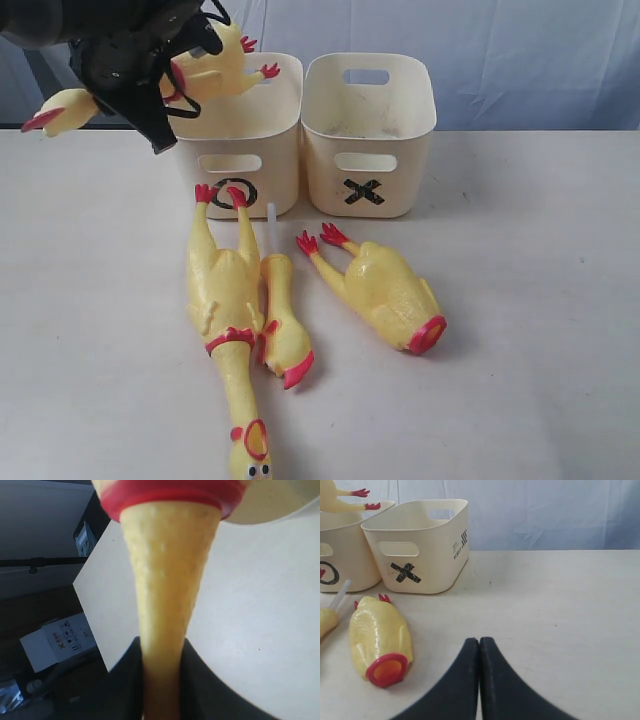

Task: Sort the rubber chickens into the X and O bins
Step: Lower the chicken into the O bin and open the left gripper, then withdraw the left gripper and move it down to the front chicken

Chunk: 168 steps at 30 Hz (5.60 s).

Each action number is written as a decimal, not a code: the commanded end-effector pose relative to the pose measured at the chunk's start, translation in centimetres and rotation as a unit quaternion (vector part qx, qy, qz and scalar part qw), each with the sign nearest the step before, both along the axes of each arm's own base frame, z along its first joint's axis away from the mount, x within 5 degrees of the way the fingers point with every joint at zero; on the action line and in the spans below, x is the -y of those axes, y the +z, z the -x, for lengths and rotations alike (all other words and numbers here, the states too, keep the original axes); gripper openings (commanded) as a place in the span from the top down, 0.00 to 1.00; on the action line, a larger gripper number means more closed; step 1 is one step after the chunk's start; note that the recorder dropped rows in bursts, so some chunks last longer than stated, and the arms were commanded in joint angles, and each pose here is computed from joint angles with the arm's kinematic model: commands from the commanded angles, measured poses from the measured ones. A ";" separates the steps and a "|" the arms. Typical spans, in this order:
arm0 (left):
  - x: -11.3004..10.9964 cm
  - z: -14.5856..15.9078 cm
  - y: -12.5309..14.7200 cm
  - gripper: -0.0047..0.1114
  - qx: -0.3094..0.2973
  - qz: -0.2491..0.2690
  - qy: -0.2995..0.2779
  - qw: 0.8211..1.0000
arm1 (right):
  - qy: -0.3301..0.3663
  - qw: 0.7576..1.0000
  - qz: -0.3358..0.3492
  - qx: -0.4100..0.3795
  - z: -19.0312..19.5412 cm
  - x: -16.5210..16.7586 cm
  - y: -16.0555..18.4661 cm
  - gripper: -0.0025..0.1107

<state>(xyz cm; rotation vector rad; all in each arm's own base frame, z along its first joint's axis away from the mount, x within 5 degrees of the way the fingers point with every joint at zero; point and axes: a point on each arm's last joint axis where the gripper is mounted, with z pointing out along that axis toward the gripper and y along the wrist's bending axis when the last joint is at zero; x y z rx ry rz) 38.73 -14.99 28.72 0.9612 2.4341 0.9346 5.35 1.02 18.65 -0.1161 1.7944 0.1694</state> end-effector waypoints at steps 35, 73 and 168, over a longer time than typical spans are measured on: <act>1.2 -0.1 0.4 0.73 -0.013 0.061 -0.045 0.997 | -0.001 1.000 0.000 0.003 0.0 0.0 -0.1 0.98; 2.8 -1.2 1.2 0.41 0.060 0.155 -0.075 0.983 | -0.001 1.000 -0.001 0.003 0.0 0.0 -0.1 0.98; 6.2 26.9 -5.5 0.42 -0.100 0.470 0.201 0.854 | -0.001 1.000 -0.001 0.003 0.0 0.0 -0.1 0.98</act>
